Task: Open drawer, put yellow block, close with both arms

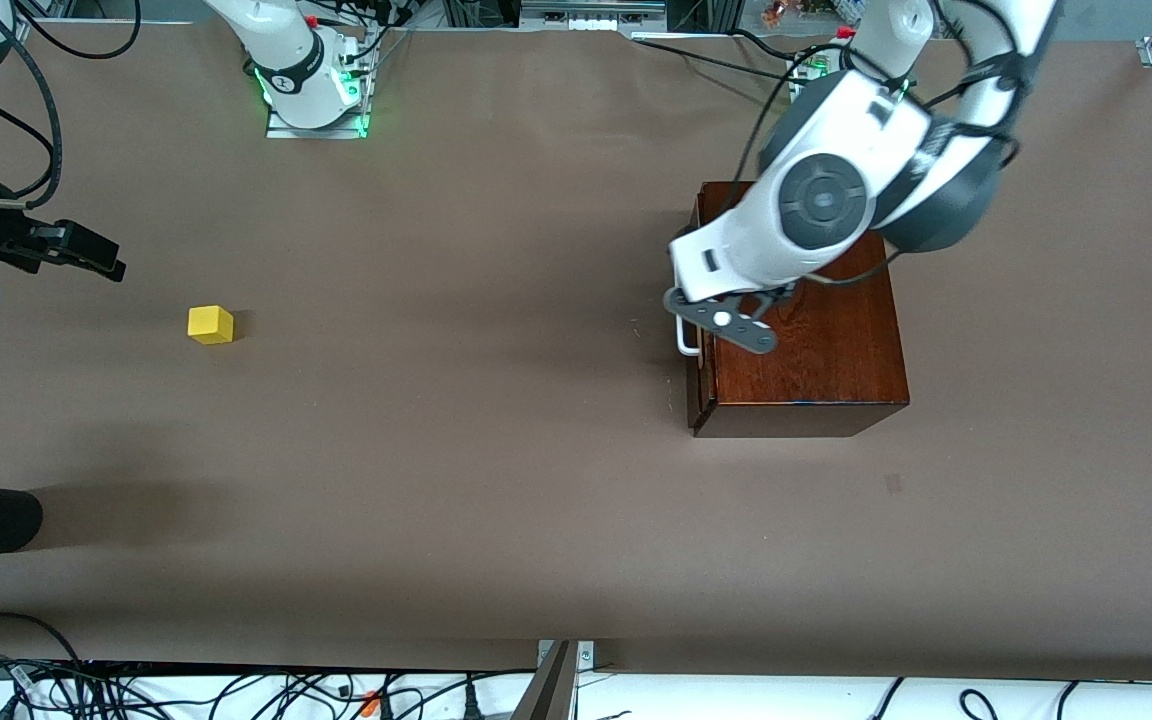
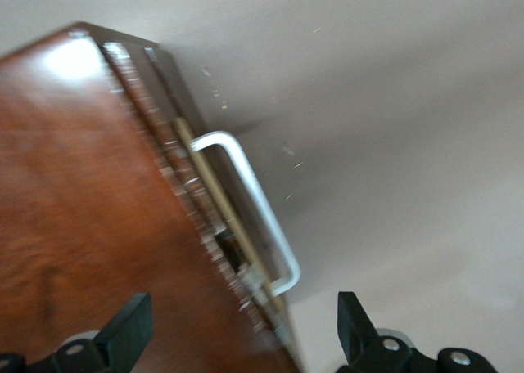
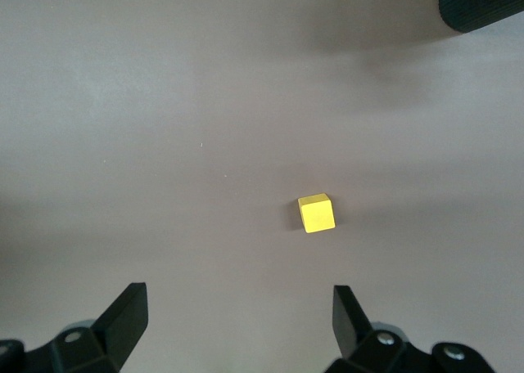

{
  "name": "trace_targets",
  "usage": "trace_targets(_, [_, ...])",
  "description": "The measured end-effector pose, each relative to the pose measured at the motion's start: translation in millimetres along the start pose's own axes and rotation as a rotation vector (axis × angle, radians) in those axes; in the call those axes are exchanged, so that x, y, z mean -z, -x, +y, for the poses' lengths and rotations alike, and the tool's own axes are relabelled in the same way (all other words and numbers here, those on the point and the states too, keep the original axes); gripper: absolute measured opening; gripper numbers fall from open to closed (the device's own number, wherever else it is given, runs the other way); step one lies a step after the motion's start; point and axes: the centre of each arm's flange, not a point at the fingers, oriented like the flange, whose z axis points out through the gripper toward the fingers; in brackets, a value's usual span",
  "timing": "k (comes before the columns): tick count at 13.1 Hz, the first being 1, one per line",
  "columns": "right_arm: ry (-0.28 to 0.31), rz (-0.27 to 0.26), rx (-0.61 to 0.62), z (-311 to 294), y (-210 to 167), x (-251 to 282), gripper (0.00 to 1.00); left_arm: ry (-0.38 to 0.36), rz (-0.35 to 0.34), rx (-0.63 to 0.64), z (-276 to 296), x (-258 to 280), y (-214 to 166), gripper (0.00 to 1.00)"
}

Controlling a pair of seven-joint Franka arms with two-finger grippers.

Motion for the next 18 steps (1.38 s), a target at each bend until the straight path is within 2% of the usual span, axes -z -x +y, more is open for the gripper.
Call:
trace_targets(2, [0.0,0.0,0.0,0,0,0,1.0,0.013,0.028,0.078,21,-23,-14,1.0])
trace_targets(4, [0.0,0.0,0.0,0,0,0,1.0,0.006,0.032,0.098,25,-44,-26,1.0])
trace_targets(8, [0.0,0.0,0.0,0,0,0,1.0,-0.155,0.045,0.121,43,-78,-31,1.0])
trace_targets(12, [0.0,0.0,0.0,0,0,0,1.0,-0.255,0.065,0.153,74,-102,-27,1.0])
trace_targets(18, [0.0,0.001,0.0,0,0,0,1.0,-0.314,0.051,0.229,75,-128,-25,1.0])
